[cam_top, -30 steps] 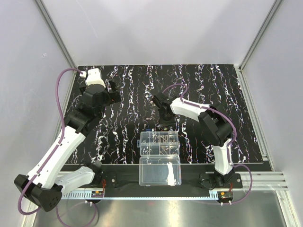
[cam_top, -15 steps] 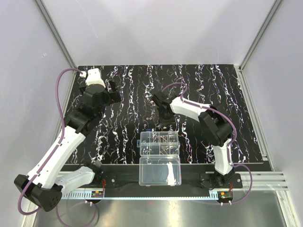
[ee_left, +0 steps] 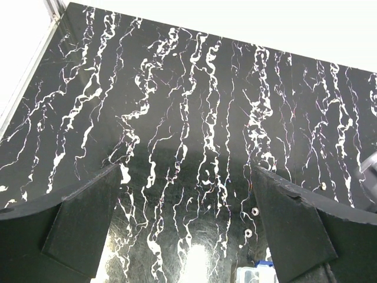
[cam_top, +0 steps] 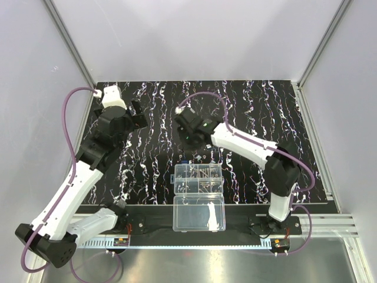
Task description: Sort the screws and nuts into containers
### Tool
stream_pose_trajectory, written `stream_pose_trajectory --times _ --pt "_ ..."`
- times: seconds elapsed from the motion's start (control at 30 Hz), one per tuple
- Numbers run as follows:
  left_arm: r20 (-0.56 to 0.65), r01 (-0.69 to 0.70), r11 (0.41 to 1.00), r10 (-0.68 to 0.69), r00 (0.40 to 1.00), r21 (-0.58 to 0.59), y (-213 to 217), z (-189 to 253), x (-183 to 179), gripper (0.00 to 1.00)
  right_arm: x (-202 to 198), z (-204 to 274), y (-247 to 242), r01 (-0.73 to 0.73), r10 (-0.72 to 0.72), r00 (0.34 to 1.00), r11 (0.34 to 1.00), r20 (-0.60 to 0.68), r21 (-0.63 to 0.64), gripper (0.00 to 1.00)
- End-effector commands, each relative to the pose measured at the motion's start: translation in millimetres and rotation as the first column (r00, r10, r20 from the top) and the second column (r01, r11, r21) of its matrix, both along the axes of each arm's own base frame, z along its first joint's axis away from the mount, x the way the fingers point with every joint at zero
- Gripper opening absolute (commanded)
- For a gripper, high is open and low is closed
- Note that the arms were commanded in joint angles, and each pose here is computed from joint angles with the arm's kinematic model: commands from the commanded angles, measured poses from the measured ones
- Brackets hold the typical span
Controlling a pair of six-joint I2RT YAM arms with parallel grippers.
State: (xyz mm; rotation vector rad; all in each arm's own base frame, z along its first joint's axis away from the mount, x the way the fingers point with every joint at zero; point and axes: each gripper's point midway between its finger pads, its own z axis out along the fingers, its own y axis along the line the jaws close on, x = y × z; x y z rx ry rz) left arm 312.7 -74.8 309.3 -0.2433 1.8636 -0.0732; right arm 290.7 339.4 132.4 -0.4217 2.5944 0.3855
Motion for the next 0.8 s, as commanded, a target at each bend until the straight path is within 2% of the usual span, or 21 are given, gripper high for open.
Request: stream_pose_trajectory --times 0.0,0.17,0.4,0.77 --pt "0.085 -0.037 0.999 0.04 0.996 -0.033 9.1 24.6 1.0 0.99 -33.0 3.2 30.5 -0.136 0.136 0.991 0.991 0.002 0.018 0.03" --pt "0.11 -0.059 0.997 0.065 0.992 -0.053 17.5 32.9 -4.0 0.99 -57.5 -14.2 43.5 -0.186 0.187 0.982 0.982 -0.034 0.026 0.02" --pt "0.134 -0.045 0.995 0.057 0.989 -0.085 18.6 39.4 -7.0 0.99 -67.7 -41.9 38.9 -0.149 0.15 0.986 0.989 -0.072 0.025 0.04" --pt "0.131 -0.021 0.995 0.034 0.991 -0.096 15.5 37.6 -4.7 0.99 -57.6 -54.3 51.5 -0.153 0.153 0.986 0.988 -0.071 0.009 0.07"
